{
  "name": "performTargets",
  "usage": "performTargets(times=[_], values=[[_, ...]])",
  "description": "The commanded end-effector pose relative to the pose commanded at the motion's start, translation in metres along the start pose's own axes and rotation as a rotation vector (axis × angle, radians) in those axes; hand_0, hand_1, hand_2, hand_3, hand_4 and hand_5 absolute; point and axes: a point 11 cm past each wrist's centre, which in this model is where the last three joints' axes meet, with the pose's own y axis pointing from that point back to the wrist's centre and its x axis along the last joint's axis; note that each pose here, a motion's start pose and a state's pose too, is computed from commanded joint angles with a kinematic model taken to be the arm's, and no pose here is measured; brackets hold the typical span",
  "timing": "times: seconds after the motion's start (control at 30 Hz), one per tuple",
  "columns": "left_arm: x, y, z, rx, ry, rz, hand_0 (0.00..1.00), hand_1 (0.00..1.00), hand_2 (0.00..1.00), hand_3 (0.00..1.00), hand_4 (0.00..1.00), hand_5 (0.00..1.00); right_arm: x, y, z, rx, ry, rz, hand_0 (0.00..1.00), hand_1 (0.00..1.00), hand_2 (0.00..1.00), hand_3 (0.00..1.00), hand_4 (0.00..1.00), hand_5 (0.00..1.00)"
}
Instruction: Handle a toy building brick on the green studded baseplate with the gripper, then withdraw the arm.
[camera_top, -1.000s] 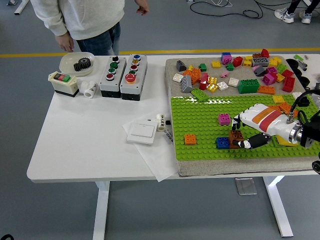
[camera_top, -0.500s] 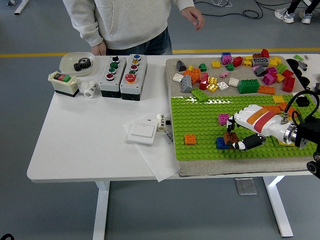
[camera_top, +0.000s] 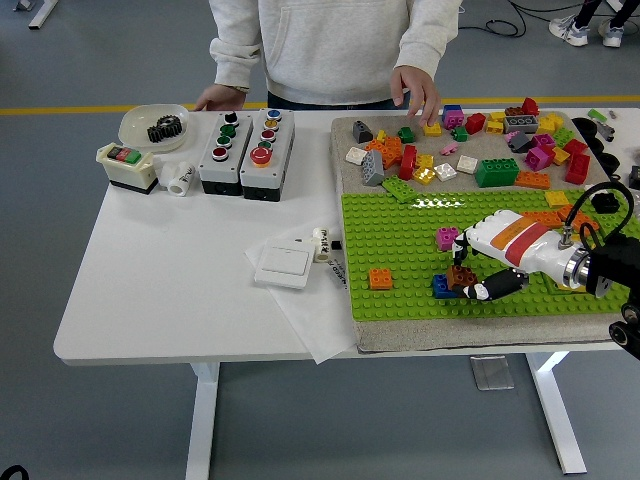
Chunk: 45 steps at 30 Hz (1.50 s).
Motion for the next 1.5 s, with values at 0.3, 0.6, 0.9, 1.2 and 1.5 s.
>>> performTargets(times=[0.3,0.6,0.9,1.2,1.5], values=[[0.001,0.0003,0.0007,0.0,-0.002,0.002,0.732,0.728,0.728,0.595,0.658,0.598,0.0002,-0.0022,-0.0006,0.006,0.006,0.005,0.393,0.503,0.555,0.523,0.782,0.508],[0.0022,0.0005,0.0013,-0.001,-0.001,0.005,0.732,0.728,0.729,0.595,0.656,0.596,-0.0015,-0.0039,-0.0024,0.016,0.014,0.001,0.392,0.503,0.555,0.522,0.782,0.509],[0.0025,0.0006,0.0018,-0.002,-0.002,0.006,0.732,0.728,0.729,0.596,0.659,0.598,-0.0037,-0.0044,-0.0014,0.014,0.017,-0.002,0.389,0.502,0.555,0.522,0.781,0.511],[0.0029,0.0006,0.0017,-0.001,-0.004,0.007,0.733,0.728,0.73,0.596,0.659,0.598,-0.0034,-0.0044,0.0014,0.01,0.019,0.002,0.389,0.502,0.556,0.521,0.78,0.511],[0.0016,0.0003,0.001,0.0,-0.004,0.007,0.733,0.729,0.733,0.596,0.66,0.599,-0.0045,-0.0031,0.002,0.009,0.02,-0.007,0.388,0.503,0.556,0.521,0.782,0.507]])
